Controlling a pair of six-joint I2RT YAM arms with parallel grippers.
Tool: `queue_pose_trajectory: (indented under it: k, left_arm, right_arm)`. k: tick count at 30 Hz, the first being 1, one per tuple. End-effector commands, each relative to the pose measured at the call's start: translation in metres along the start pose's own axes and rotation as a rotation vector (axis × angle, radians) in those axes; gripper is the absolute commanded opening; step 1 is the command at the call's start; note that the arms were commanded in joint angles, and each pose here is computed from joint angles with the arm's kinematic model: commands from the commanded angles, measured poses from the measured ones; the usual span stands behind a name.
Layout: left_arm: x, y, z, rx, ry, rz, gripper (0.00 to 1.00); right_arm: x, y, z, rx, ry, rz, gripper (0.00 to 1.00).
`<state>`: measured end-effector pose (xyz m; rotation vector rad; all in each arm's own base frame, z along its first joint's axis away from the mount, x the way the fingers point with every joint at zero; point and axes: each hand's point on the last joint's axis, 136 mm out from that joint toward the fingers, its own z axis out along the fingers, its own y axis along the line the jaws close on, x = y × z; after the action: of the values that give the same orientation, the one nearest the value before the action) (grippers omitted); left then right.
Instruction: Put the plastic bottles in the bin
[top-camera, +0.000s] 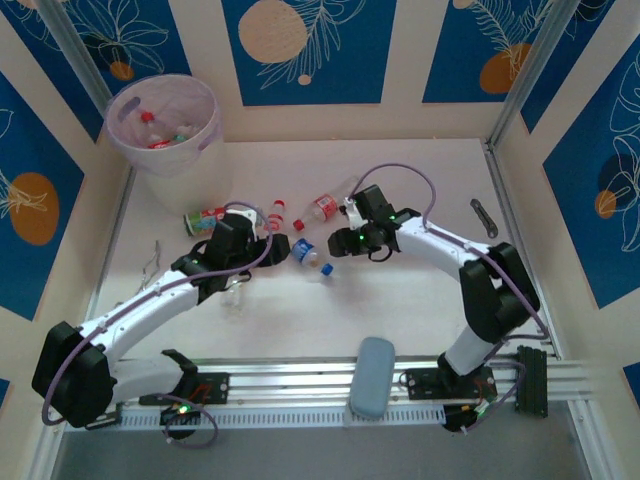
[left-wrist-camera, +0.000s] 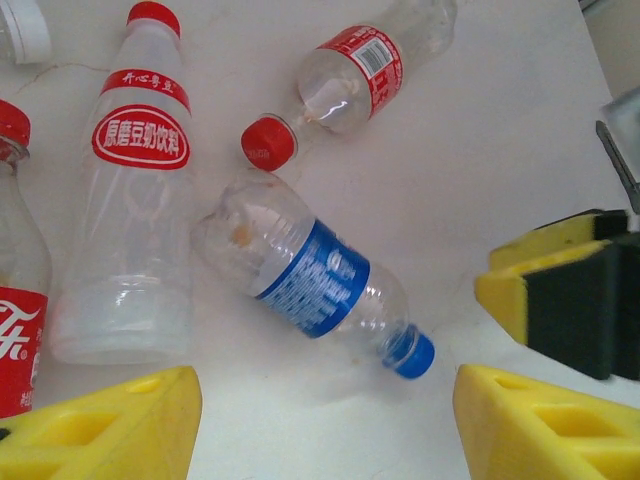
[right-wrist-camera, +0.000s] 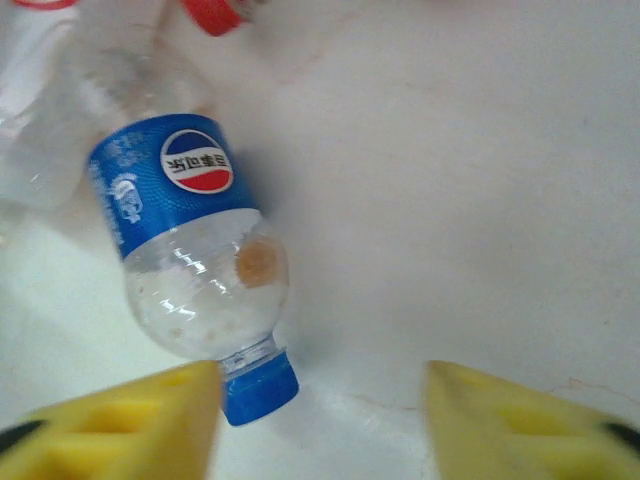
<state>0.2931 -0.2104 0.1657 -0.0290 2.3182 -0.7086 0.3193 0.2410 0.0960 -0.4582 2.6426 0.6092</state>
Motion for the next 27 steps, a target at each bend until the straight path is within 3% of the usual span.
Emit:
queue_pose_trajectory:
  k: [1,3,7,12,16,21,27]
  left_arm:
    - [-0.005,-0.006,-0.004,0.042,-0.017,-0.001,0.69]
    - [-0.008,-0.004,-0.011,0.047,-0.023,-0.021,0.69]
    - [-0.016,0.011,-0.038,0.017,-0.054,-0.046,0.70]
    - [-0.028,0.035,-0.072,-0.043,-0.119,-0.070,0.71]
    - [-0.029,0.044,-0.079,-0.051,-0.135,-0.096,0.71]
    - [-0.026,0.042,-0.068,-0.013,-0.126,-0.130,0.71]
    - [-0.028,0.032,-0.056,0.053,-0.106,-0.164,0.72]
  right_arm:
    - [0.015,0.013,-0.002,0.018,0.056,-0.235,0.83]
    - [0.020,0.027,0.005,0.023,0.079,-0.328,0.90]
    - [0.029,0.051,0.030,0.021,0.138,-0.422,0.92]
    - [0.024,0.052,0.064,0.093,0.154,-0.364,0.92]
    - [0.023,0.046,0.084,0.142,0.153,-0.302,0.91]
    - [0.024,0.043,0.093,0.164,0.137,-0.284,0.86]
    - [0.022,0.048,0.082,0.137,0.097,-0.297,0.67]
